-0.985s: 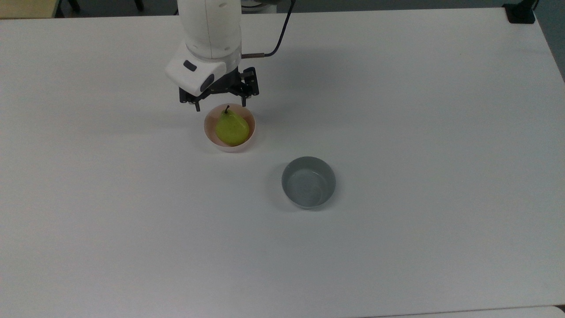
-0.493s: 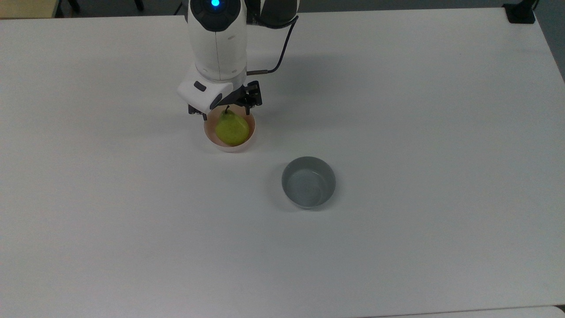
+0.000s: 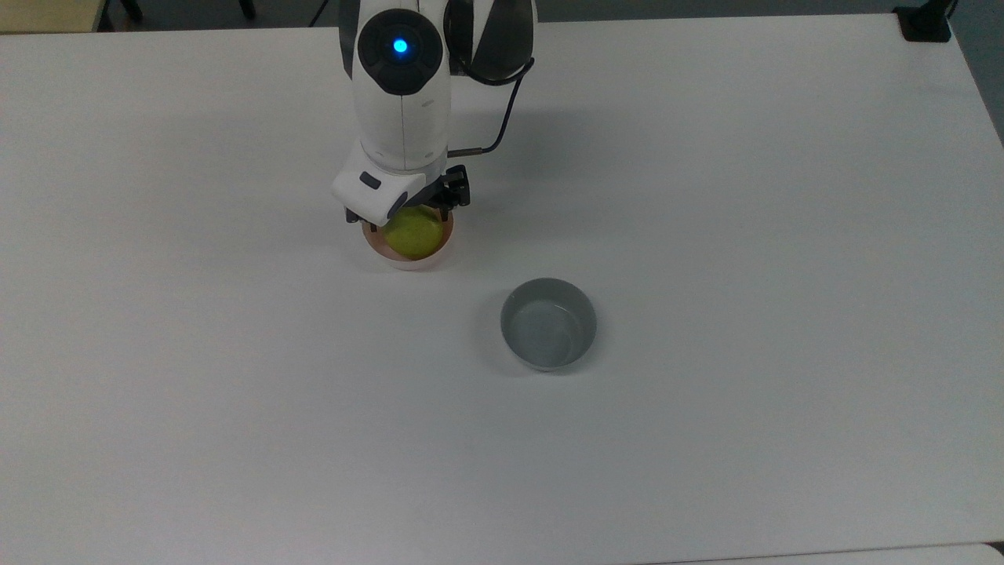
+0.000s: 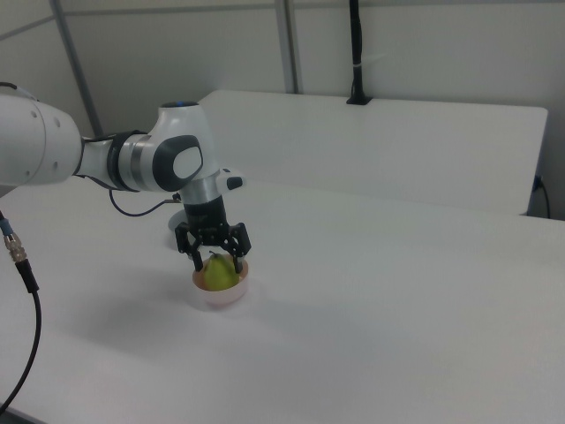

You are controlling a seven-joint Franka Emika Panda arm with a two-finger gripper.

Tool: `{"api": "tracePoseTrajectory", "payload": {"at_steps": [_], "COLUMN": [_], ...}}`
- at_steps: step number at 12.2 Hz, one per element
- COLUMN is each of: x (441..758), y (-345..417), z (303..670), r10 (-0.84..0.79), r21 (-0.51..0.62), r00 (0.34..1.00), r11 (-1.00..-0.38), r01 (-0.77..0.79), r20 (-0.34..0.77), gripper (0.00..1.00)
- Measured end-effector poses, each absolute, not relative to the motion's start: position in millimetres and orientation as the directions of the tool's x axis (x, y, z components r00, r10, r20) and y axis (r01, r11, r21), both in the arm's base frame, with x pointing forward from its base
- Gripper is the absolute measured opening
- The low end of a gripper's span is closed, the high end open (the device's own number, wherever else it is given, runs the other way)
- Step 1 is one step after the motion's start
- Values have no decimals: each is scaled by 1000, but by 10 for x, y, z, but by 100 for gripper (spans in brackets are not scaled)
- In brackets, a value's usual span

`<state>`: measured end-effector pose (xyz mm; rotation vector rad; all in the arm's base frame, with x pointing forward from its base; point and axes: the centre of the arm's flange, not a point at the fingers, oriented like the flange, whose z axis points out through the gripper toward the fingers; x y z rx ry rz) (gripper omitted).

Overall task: Pick up a pear from the bowl
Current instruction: 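Close the gripper around the yellow-green pear, then lift the pear out of the pink bowl and carry it aside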

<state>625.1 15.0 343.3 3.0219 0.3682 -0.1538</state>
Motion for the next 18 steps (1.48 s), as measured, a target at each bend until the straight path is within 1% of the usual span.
{"api": "tracePoseTrajectory", "payload": {"at_steps": [1,3,7,9,11,12,18], "x": [6249,6248,6241,6240,6240,6240,6260], "y": [158,165,164,163,164,165,167], "z": [3403,3352,3307,3305,3310,3318,3377], "r10": [238,241,241,245,246,247,247], "r21": [84,84,83,89,91,92,94], "r00": [964,963,962,961,960,960,962], "r11": [-965,-964,-964,-962,-962,-961,-961], "r01": [249,251,253,258,259,259,259], "r20": [-117,-122,-130,-131,-131,-130,-118], "gripper": [92,89,90,85,84,80,80]}}
